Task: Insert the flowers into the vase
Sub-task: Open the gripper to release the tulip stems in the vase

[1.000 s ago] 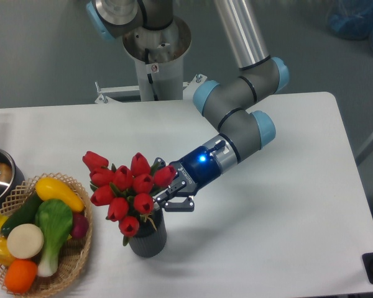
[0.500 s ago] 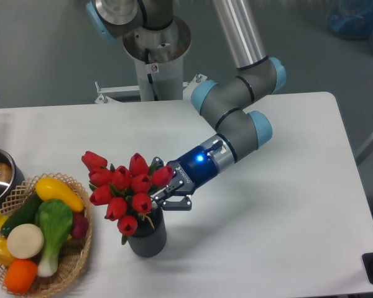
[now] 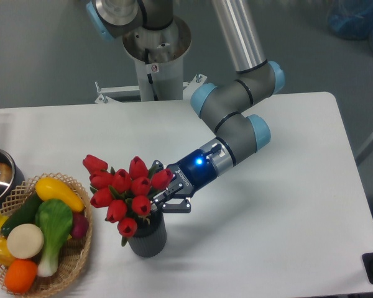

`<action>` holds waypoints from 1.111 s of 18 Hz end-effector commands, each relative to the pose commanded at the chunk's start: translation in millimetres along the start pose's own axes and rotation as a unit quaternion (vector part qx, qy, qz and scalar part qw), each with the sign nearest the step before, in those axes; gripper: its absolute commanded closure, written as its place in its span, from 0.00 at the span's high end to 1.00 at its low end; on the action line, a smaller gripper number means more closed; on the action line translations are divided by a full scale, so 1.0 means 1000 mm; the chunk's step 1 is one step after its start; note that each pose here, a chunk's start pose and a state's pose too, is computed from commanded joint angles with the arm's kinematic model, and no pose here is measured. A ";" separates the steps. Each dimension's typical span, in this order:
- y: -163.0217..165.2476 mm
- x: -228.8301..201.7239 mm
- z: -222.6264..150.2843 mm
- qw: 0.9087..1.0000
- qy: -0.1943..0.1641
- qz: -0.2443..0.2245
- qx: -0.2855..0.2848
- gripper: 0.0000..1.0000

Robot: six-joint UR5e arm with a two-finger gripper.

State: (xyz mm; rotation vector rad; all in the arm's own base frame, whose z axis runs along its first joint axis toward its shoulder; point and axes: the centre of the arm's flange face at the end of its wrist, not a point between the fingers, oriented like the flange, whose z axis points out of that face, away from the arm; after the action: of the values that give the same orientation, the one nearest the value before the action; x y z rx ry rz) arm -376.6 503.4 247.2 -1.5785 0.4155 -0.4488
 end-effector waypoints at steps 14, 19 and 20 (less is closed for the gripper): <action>0.007 -0.001 0.000 1.000 0.000 0.008 -0.001 0.29; 0.007 -0.001 0.000 1.000 0.000 0.009 -0.001 0.37; 0.007 -0.001 0.000 1.000 0.000 0.009 -0.001 0.37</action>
State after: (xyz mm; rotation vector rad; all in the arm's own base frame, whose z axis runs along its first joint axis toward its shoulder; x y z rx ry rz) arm -377.4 503.9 239.9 -1.5749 0.4305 -0.4348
